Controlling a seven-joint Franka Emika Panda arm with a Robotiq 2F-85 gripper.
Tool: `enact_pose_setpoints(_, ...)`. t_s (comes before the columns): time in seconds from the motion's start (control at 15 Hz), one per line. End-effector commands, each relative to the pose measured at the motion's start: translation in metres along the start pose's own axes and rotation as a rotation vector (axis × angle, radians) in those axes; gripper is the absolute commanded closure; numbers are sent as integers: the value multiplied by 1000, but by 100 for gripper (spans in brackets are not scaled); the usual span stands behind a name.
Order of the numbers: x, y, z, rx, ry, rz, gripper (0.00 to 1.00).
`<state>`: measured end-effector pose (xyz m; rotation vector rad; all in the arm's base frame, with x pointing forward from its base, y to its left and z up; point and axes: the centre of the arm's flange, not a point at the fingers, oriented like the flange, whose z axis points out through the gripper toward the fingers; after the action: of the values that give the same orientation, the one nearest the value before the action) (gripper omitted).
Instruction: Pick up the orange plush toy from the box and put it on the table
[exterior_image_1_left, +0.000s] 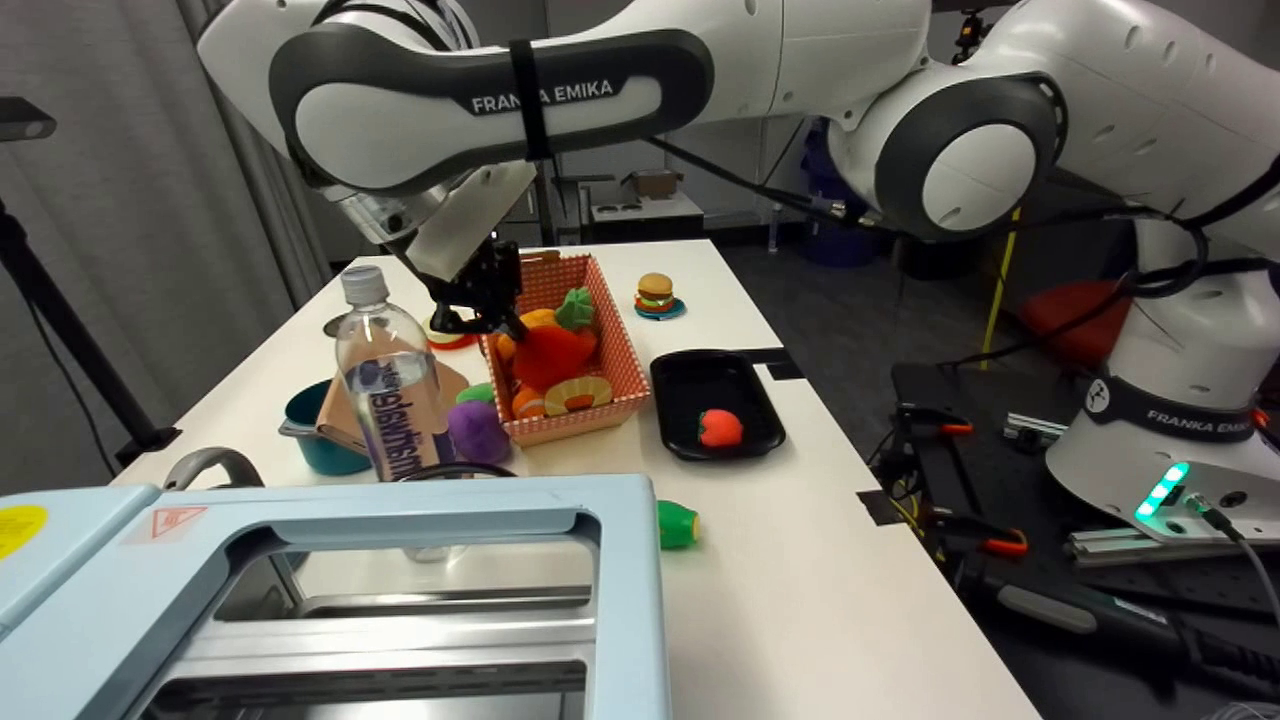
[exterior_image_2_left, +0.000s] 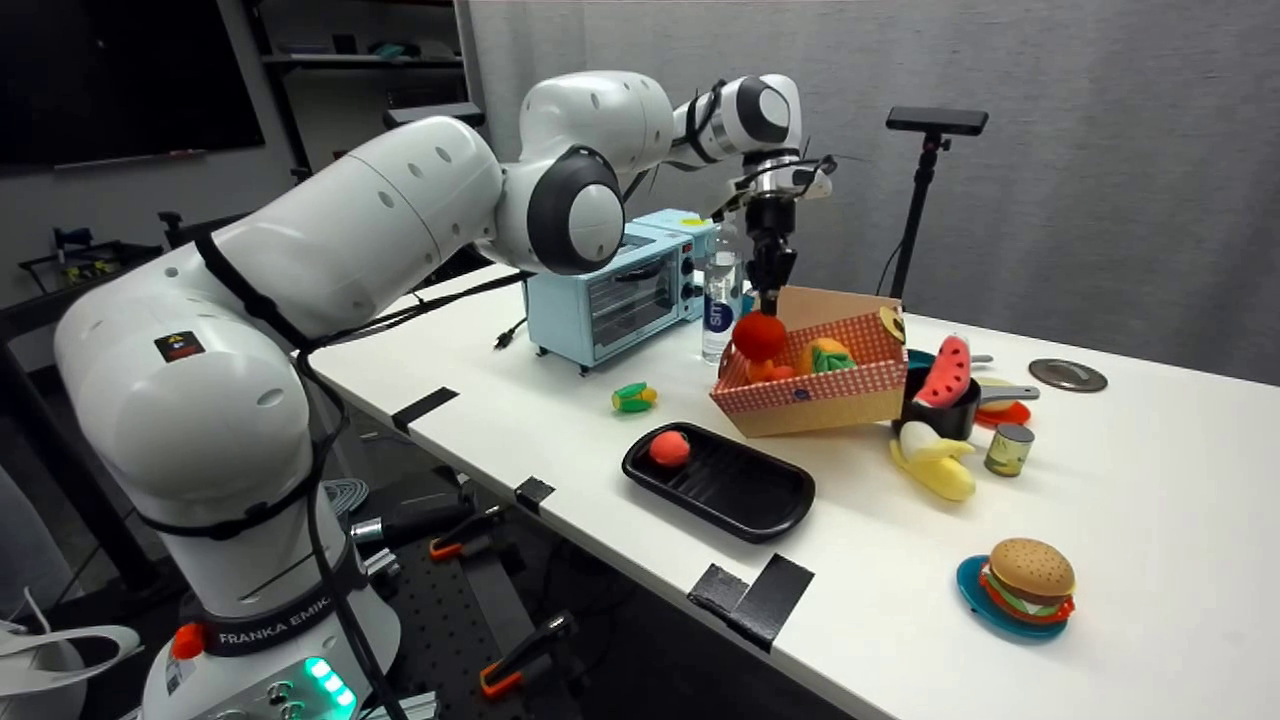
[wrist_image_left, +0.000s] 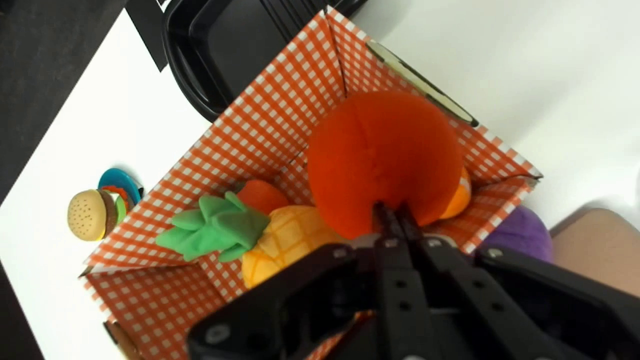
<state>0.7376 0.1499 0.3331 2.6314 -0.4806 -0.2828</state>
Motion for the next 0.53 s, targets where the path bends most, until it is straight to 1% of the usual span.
enact_pose_setpoints(0.0,19,-26,-52,14,48,35,99)
enact_pose_setpoints(0.2,3,-30,-64,16,69,28,99)
enact_pose_setpoints(0.33,-12,-38,-69,19,63,8,99)
enact_pose_setpoints(0.47,-18,-43,-67,20,56,-3,99)
